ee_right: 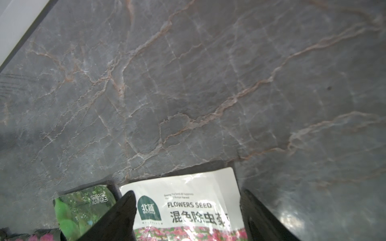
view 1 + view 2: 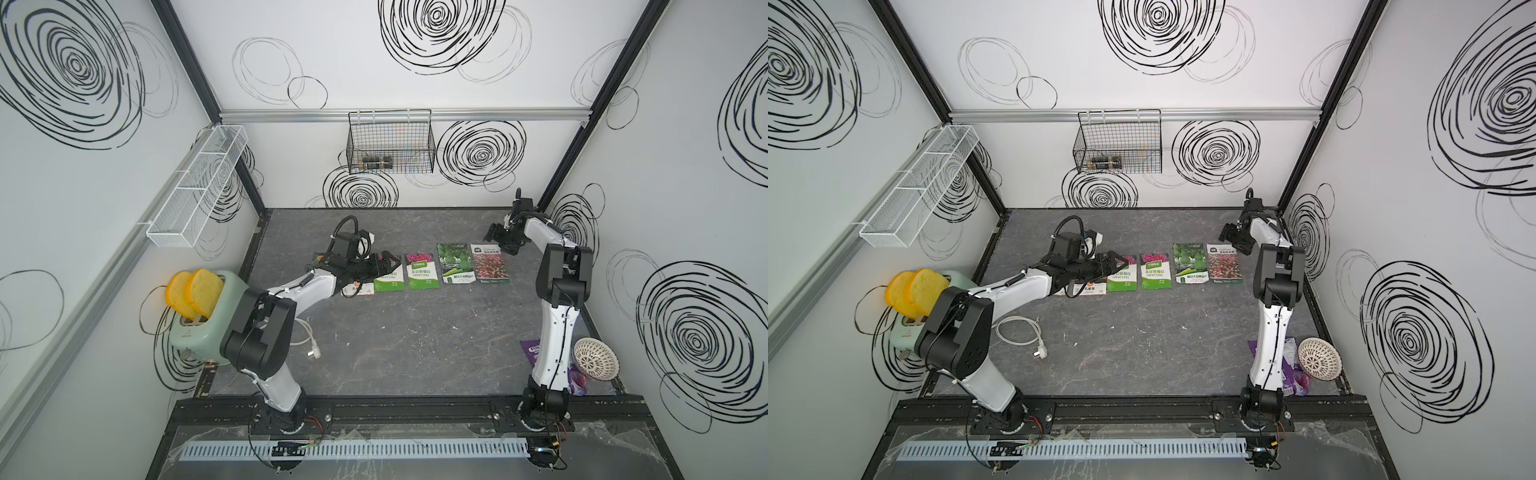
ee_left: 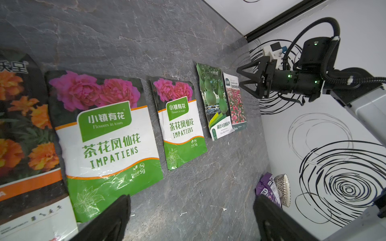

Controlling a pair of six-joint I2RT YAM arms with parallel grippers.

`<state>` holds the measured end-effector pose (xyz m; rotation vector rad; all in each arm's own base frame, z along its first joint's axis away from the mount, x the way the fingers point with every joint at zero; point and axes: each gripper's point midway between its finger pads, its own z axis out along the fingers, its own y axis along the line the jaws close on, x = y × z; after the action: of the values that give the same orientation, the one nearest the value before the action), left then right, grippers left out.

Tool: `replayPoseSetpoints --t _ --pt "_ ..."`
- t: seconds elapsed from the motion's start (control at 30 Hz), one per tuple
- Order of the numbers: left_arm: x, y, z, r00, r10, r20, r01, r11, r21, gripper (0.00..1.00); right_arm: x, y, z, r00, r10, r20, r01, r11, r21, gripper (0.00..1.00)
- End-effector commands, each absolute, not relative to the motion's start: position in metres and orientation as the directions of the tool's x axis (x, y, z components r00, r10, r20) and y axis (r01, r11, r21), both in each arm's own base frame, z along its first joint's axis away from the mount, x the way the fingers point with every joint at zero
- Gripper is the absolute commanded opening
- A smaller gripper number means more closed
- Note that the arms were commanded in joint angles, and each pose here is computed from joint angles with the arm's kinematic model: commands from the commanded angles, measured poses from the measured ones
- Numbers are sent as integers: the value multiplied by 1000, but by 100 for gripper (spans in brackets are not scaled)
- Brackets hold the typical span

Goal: Arrange the seed packets in a row
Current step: Adjust the seed packet at the center of the board, then reset both arms

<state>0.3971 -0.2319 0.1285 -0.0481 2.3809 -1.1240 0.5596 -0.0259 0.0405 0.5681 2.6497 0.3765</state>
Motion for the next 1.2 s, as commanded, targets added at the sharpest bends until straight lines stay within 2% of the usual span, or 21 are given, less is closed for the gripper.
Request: replayPoseSetpoints --t 0.0,0.13,0.2,0.33,0.37,0.47,0.6,0.7,0.77,0.83,0.93,1.0,1.07,1.13,1.17 --pt "408 -233 139 -852 -241 -464 214 649 -730 96 568 -32 49 -830 430 -356 322 889 324 80" --pt "417 -225 141 -843 -256 -473 205 660 -723 96 576 -36 99 -793 399 -460 247 902 355 82" --pt "427 -213 147 -823 -279 -495 199 674 -711 96 570 -35 133 -761 345 -549 174 924 340 87" --pt "451 -170 167 -750 -324 -577 174 745 -644 96 533 -35 168 -651 261 -713 54 953 300 95" --pt "457 -153 169 -726 -339 -598 146 774 -616 96 520 -35 169 -610 254 -751 30 954 299 99" --pt "464 -101 172 -658 -375 -652 56 840 -540 96 484 -28 161 -517 205 -831 -42 964 263 98" --pt "452 -41 165 -566 -353 -745 -63 920 -387 96 450 -17 127 -540 167 -825 -61 970 236 98" --pt "439 -13 162 -491 -297 -819 -100 953 -286 96 431 -4 126 -433 104 -895 -113 979 169 98" --pt "435 -5 156 -480 -247 -842 -89 968 -234 96 420 0 131 -346 65 -936 -114 987 111 98" --pt "432 -3 153 -431 -201 -880 -52 979 -198 96 414 -1 118 -374 86 -923 -90 988 129 98" --pt "427 2 154 -319 -183 -930 -29 983 -183 96 402 3 115 -317 58 -946 -95 991 93 98" --pt "430 6 142 -381 -172 -909 -27 984 -175 96 400 6 116 -299 32 -954 -65 996 54 98" --pt "420 -2 145 -309 -42 -950 28 998 -53 96 391 9 116 -260 6 -966 -58 998 22 98" --pt "405 -2 136 -267 -34 -963 49 998 -48 96 381 4 117 -224 29 -974 -25 999 35 98" --pt "402 2 137 -256 -37 -966 27 999 -45 96 373 5 123 -156 10 -988 -35 999 15 98"
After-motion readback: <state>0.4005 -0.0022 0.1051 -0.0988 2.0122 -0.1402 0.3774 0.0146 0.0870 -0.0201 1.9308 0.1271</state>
